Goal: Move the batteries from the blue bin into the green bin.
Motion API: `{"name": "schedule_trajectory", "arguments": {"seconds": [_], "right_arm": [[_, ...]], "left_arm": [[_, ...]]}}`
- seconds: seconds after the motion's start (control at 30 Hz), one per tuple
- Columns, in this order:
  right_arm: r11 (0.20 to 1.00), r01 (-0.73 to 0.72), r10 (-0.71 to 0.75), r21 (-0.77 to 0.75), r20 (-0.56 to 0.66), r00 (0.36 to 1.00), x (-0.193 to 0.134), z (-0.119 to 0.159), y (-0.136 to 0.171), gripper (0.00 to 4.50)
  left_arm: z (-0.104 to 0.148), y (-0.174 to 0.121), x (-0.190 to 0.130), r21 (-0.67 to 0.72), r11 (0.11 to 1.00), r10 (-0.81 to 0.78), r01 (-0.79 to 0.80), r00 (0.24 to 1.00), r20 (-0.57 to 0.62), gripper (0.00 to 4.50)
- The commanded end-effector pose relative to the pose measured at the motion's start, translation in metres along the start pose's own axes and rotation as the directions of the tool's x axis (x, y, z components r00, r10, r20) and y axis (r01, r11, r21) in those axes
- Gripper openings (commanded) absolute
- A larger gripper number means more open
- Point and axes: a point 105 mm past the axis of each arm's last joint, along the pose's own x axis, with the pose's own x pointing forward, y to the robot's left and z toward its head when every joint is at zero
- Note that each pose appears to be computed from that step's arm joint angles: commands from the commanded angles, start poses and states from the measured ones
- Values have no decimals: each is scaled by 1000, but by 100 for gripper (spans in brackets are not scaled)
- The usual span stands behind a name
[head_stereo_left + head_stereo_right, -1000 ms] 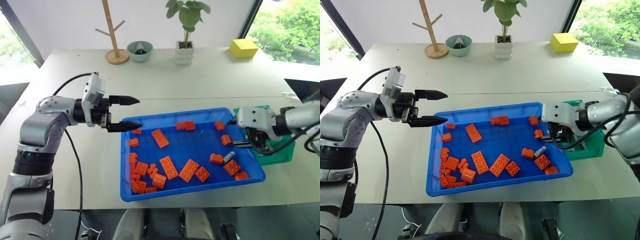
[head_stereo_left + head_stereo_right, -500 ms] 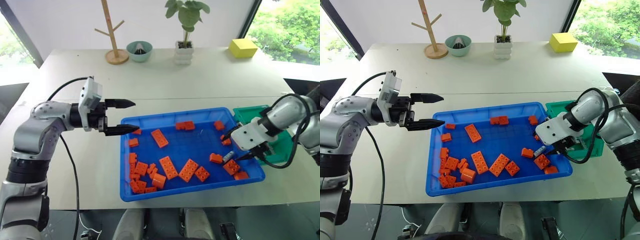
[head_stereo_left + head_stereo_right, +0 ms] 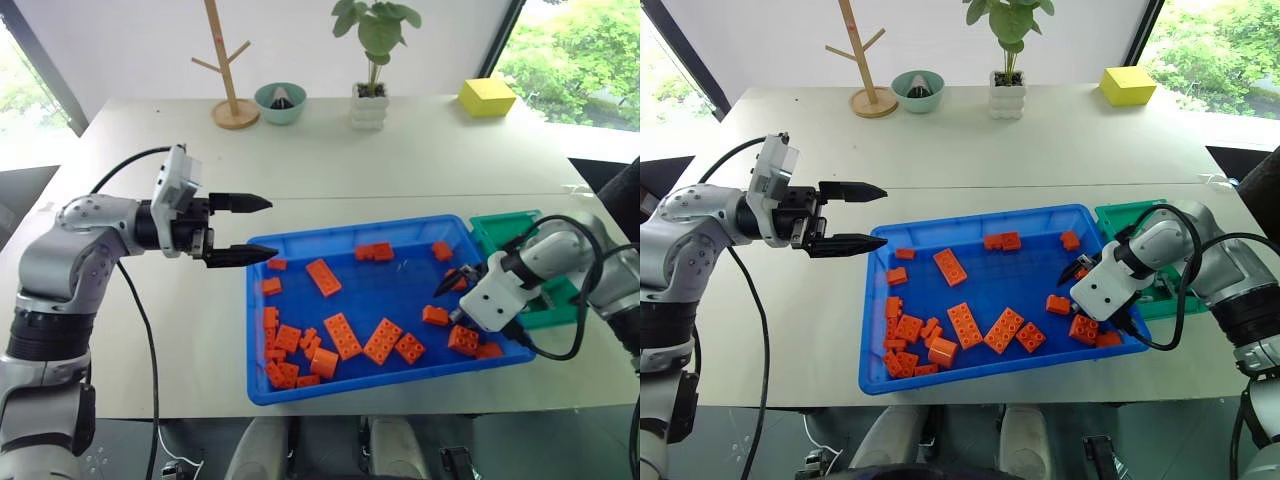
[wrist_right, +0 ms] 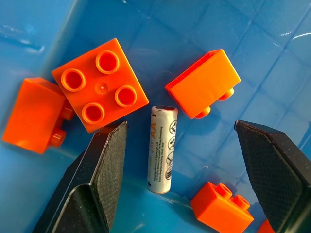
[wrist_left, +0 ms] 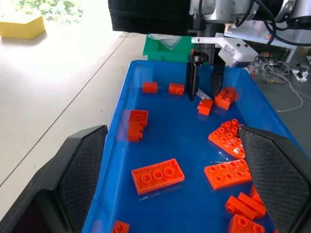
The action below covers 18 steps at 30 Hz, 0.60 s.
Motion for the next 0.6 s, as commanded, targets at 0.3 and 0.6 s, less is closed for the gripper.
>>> {"name": "schedule_trajectory", "arguments": {"seconds": [0.3,0.6], "right_arm": [[999,-28,30,42,-63,998,-3,-14,9,140],[981,118,-131,152,79,988,-22,19,-28,2]], "left_arm": [[11,-3,-3,42,999,-15,14,1000,11,450],[11,-4,-1,43,999,-18,18,1000,16,450]]}}
